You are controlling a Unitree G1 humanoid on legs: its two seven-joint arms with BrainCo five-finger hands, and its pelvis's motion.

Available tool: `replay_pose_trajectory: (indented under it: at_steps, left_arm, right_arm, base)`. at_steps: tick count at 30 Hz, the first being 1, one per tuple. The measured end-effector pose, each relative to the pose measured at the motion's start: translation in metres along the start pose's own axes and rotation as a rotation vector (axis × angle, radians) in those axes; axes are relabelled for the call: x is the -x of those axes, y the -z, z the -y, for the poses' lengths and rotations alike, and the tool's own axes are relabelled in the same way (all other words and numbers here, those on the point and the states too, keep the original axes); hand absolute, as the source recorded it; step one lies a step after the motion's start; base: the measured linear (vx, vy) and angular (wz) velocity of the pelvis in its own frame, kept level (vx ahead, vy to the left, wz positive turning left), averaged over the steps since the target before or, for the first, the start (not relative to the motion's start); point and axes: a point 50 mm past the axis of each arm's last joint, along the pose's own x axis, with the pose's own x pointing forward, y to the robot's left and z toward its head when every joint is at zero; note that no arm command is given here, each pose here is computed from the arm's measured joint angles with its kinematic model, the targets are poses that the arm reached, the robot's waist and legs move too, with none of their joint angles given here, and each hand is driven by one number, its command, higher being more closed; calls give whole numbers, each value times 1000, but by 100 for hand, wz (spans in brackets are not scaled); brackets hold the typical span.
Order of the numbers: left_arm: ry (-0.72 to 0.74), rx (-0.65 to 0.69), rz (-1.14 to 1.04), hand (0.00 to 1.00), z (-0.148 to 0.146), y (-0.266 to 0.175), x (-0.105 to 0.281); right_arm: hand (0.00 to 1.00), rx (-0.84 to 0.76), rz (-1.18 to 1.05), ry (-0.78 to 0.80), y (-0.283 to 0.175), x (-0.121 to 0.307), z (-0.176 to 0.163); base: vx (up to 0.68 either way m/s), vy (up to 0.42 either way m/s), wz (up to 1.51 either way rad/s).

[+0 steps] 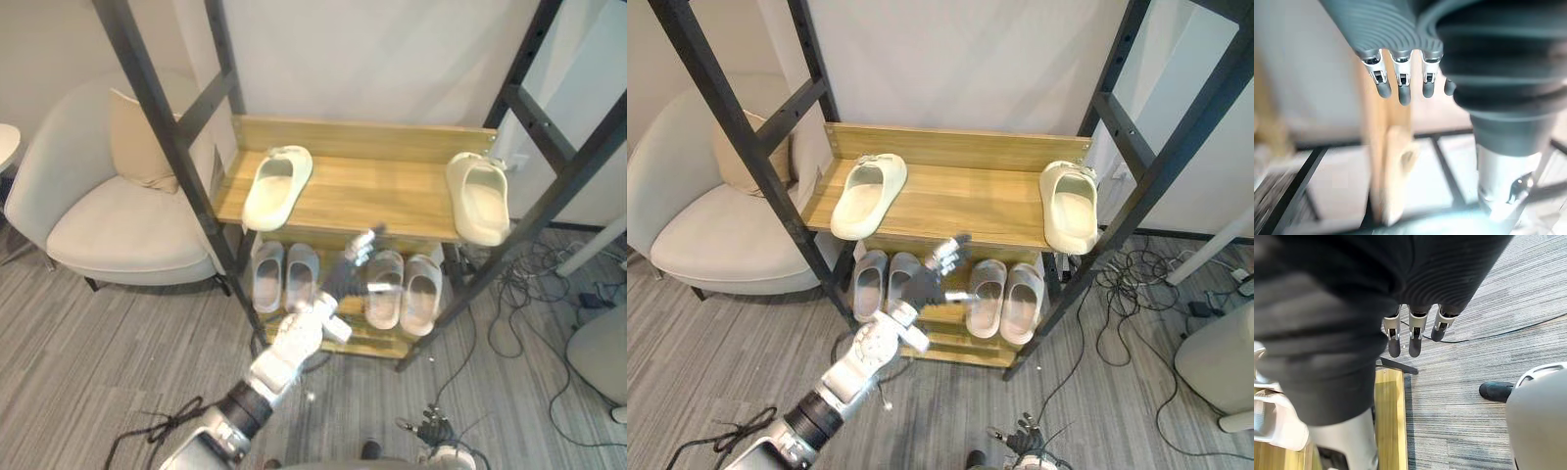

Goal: Organize the slippers on the shoe rack

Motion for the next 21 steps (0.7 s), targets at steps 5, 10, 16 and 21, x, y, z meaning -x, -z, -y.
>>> replay_pose_trajectory:
  at_steps: [5, 10, 16, 21]
  left_arm:
    - [-164, -77, 55, 0, -41, -17, -21]
    - [-245, -195, 83, 0, -75, -32, -39]
    - [-358, -330, 94, 0, -126, -59, -55]
    - [-407, -436, 96, 0, -150, -80, -68]
  right_arm:
    - [0, 15, -20, -14, 5, 1, 6]
    - [0, 30, -81, 0, 21, 5, 15]
    - [0, 24, -105, -10, 27, 8, 17]
    - [0, 18, -99, -10, 25, 7, 18]
  base:
    - [-47, 1, 1]
    - [-7, -2, -1]
    - [31, -8, -7]
    - [9, -4, -16]
